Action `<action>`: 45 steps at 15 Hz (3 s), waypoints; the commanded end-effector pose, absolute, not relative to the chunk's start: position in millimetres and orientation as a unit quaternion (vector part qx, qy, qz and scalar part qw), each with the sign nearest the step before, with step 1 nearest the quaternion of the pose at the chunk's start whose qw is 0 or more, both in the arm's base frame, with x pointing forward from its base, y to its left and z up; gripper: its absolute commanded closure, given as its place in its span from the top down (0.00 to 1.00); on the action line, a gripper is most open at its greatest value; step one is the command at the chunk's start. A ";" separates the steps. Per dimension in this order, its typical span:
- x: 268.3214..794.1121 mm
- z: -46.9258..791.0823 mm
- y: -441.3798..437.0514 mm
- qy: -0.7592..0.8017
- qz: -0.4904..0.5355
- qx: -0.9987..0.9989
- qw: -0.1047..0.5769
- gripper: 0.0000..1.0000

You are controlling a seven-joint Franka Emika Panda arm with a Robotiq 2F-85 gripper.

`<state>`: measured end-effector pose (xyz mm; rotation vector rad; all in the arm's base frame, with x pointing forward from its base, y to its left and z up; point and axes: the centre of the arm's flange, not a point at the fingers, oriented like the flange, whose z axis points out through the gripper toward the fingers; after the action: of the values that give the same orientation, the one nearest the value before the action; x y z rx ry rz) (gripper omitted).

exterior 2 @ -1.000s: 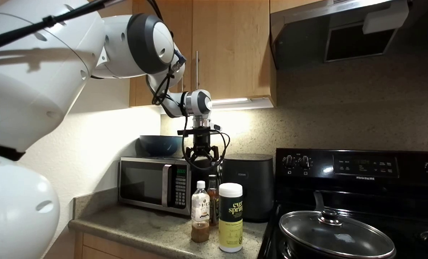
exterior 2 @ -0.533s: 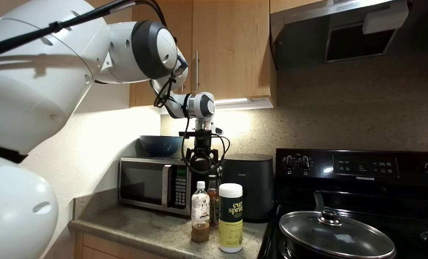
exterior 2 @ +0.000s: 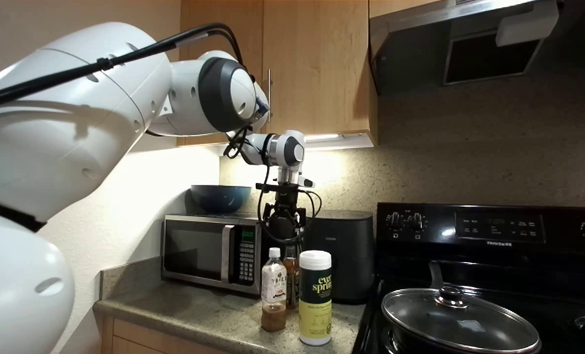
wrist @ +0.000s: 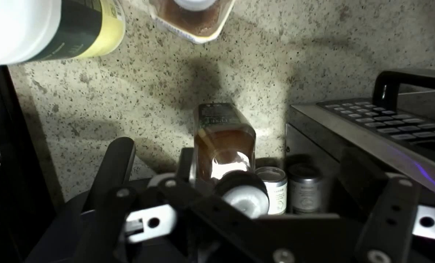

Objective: Move the oil bottle to the back, the plastic bottle to the right and then bring the oil bottle back

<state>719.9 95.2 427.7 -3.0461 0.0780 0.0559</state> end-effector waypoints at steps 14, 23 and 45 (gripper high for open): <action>753.1 422.6 89.9 0.013 0.045 -0.998 0.047 1.00; 758.8 415.2 80.8 0.018 0.071 -0.996 0.046 0.53; 762.0 394.4 84.9 0.002 0.068 -0.997 0.040 0.63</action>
<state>753.5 85.2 390.1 -3.0509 0.0753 0.2076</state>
